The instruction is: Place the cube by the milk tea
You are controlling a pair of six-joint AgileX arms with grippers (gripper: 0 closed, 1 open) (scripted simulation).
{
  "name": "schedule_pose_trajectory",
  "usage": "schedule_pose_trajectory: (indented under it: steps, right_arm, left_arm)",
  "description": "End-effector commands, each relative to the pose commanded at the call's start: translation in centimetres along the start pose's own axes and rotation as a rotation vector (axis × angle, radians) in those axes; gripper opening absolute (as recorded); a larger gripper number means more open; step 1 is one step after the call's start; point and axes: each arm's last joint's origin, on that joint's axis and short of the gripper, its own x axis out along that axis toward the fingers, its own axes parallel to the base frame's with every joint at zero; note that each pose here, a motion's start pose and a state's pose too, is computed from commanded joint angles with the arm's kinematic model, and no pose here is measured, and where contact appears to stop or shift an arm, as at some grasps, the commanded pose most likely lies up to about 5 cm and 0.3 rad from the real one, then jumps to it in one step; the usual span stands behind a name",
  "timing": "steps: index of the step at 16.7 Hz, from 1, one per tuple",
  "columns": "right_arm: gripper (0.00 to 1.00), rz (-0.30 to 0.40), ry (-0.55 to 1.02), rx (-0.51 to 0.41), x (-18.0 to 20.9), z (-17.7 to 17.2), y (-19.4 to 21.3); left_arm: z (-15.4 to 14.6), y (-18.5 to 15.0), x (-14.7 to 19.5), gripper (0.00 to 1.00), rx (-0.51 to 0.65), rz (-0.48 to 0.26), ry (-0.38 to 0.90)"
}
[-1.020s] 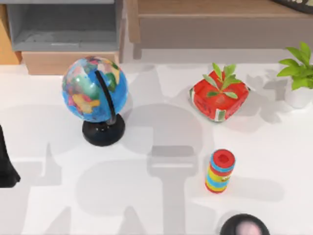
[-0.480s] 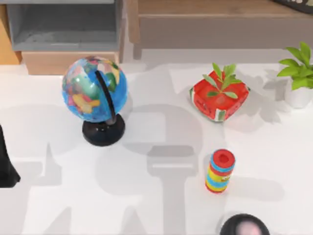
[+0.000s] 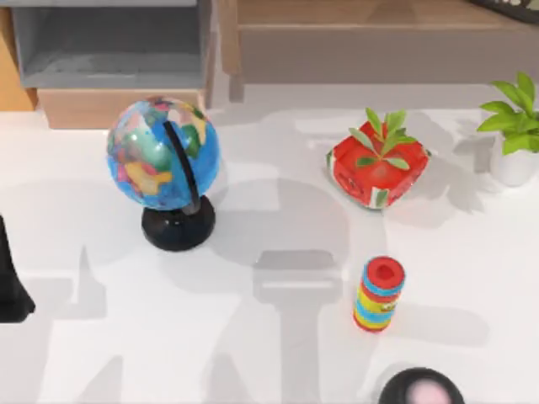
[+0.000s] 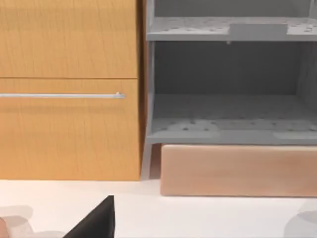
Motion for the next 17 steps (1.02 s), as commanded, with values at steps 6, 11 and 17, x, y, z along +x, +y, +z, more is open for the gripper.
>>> schedule_pose_trajectory:
  steps: [6,11,17]
  right_arm:
    - [1.00,0.000,0.003,0.000,2.9,-0.9,0.5]
    - [0.85,0.000,0.003,0.000,2.9,-0.9,0.5]
    - [0.40,0.000,0.003,0.000,2.9,-0.9,0.5]
  left_arm:
    - [0.0,0.0,0.0,1.00,0.000,0.000,0.000]
    - [0.0,0.0,0.0,1.00,0.000,0.000,0.000]
    - [0.0,0.0,0.0,1.00,0.000,0.000,0.000]
